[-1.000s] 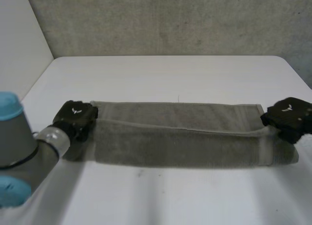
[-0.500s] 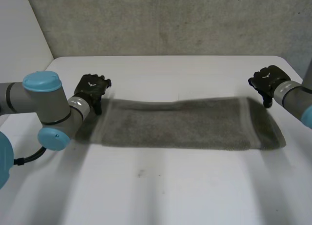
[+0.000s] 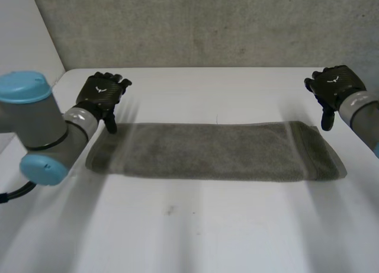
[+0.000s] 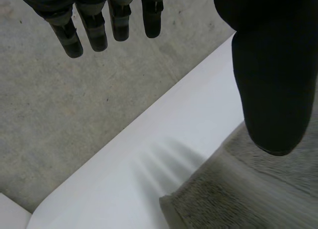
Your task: Fold the towel.
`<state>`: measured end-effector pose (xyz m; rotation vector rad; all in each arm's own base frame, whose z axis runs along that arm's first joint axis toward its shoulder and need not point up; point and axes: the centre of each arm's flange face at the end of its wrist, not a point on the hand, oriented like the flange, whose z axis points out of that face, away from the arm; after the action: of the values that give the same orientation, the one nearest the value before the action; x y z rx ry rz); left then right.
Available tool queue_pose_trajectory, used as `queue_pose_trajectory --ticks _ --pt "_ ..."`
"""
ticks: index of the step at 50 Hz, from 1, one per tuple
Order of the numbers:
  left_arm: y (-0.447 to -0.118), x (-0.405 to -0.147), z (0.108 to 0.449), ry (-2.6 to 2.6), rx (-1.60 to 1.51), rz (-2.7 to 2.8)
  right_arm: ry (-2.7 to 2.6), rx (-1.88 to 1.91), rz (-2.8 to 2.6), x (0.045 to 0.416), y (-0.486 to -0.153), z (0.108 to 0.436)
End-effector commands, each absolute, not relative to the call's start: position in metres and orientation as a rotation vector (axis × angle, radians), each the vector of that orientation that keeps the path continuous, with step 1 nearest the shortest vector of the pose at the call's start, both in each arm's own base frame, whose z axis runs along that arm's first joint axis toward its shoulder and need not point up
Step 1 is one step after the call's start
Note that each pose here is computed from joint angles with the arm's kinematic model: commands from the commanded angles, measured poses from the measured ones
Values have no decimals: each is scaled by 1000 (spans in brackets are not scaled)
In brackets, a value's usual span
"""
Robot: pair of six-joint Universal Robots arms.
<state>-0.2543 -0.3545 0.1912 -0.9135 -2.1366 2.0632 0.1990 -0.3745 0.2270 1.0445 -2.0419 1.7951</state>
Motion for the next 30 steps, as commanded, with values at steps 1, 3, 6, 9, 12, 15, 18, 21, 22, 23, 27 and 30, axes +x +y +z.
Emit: queue_pose_trajectory --ticks 1,3,6,9,12,15,18,21,22,23,27,30 --pt "-309 -240 204 -2110 -877 2084 -1998 1079 1854 194 -329 229" --pt "-302 -238 203 -2104 -859 2088 -2012 1085 1842 190 -323 223" --pt "-290 -233 198 -2106 -813 2070 -2086 1080 1778 177 -314 205" --pt "-279 -228 198 -2107 -749 2051 -2165 1078 1719 166 -305 187" --pt "-272 -225 197 -2111 -692 2021 -2207 1082 1707 159 -299 174" --pt "-269 -224 194 -2114 -645 1993 -2213 1073 1716 152 -298 165" --pt "-269 -224 194 -2113 -630 1987 -2199 1058 1741 146 -301 160" --pt "-269 -223 193 -2111 -616 1987 -2196 1053 1757 142 -305 152" --pt "-269 -224 192 -2109 -616 1989 -2202 1062 1767 142 -307 146" --pt "-269 -224 192 -2108 -616 1990 -2202 1062 1767 142 -307 146" --pt "-267 -223 190 -2114 -618 1981 -2220 1068 1753 141 -313 132" --pt "-266 -223 189 -2113 -620 1980 -2233 1064 1740 138 -316 127"
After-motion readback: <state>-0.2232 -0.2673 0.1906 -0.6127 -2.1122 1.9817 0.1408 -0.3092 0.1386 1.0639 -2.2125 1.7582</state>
